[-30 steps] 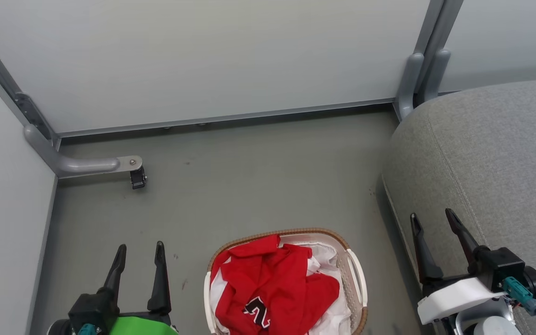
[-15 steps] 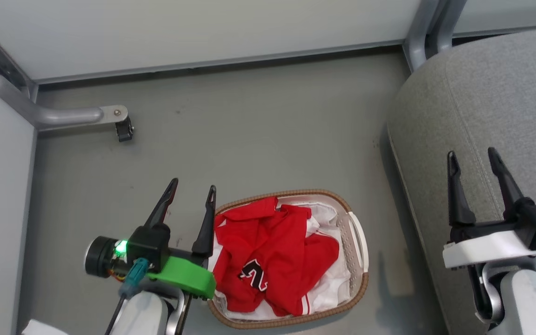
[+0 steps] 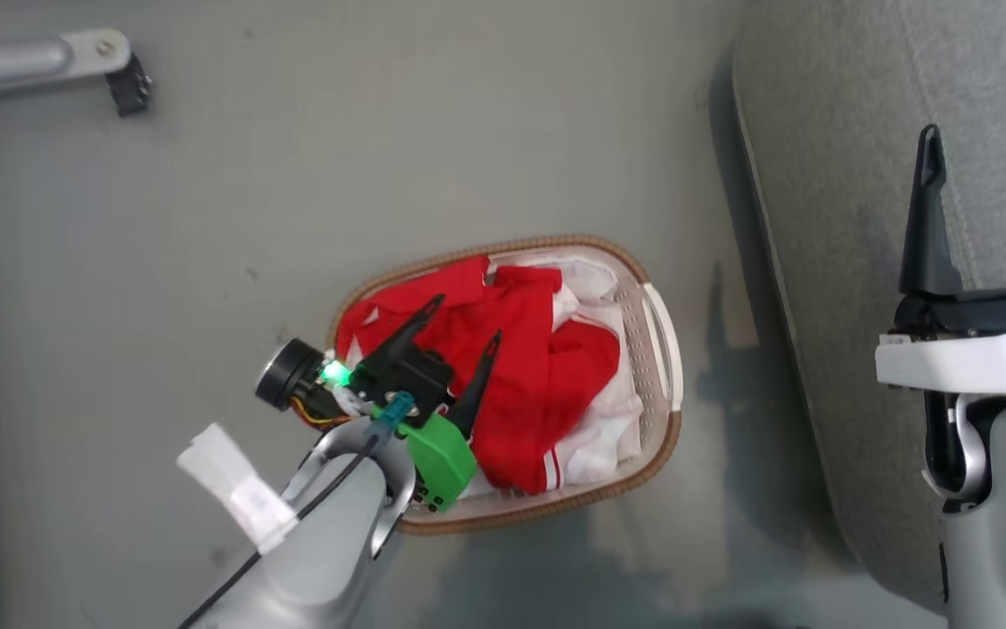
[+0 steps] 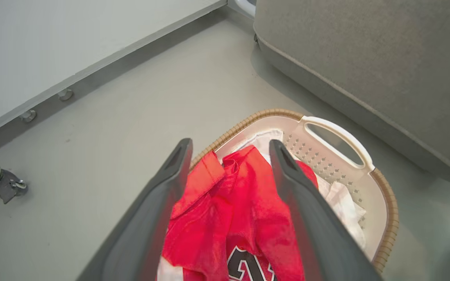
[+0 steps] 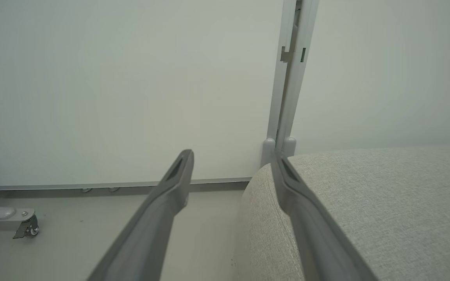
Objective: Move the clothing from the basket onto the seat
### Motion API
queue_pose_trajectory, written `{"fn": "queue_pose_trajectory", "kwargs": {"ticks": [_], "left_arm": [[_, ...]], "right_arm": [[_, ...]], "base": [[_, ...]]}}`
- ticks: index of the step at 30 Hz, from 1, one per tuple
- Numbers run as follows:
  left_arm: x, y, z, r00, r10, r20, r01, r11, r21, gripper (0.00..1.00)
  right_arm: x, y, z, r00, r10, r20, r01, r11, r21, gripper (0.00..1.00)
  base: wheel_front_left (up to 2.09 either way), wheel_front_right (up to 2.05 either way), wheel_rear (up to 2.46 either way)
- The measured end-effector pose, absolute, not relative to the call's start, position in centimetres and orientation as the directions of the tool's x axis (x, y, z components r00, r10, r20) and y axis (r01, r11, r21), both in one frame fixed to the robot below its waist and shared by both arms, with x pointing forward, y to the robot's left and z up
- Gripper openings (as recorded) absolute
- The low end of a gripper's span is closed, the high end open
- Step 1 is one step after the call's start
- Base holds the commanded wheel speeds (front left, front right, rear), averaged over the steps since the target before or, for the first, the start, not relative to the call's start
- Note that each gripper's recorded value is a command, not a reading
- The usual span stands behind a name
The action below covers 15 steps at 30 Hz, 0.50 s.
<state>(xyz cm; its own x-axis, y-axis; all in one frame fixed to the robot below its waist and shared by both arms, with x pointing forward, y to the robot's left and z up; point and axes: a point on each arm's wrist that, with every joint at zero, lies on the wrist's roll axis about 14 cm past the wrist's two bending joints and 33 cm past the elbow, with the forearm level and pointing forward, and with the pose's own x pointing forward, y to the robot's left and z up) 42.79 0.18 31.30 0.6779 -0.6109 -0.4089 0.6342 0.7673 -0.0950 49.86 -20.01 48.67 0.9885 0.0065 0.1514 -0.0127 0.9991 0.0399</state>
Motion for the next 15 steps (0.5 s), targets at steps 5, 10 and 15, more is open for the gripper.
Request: {"fn": "queue_pose_trajectory", "kwargs": {"ticks": [5, 10, 15], "left_arm": [[41.4, -1.7, 26.3, 0.541, -0.667, -0.513, 0.717, 0.684, -0.133, 1.0], [40.1, -2.9, 22.0, 0.416, -0.692, -0.59, 0.772, 0.611, -0.172, 1.0], [39.3, -3.4, 18.3, 0.325, -0.684, -0.652, 0.796, 0.57, -0.201, 1.0]], "right_arm": [[50.8, -20.6, 45.9, 0.995, -0.006, 0.103, 0.002, 0.999, 0.045, 1.0], [51.4, -21.3, 43.1, 0.998, -0.02, 0.054, 0.018, 0.999, 0.048, 1.0], [51.8, -21.9, 40.8, 0.999, -0.033, 0.017, 0.033, 0.998, 0.045, 1.0]], "base": [[0.0, 0.0, 0.0], [0.0, 0.0, 0.0], [0.0, 0.0, 0.0]]}}
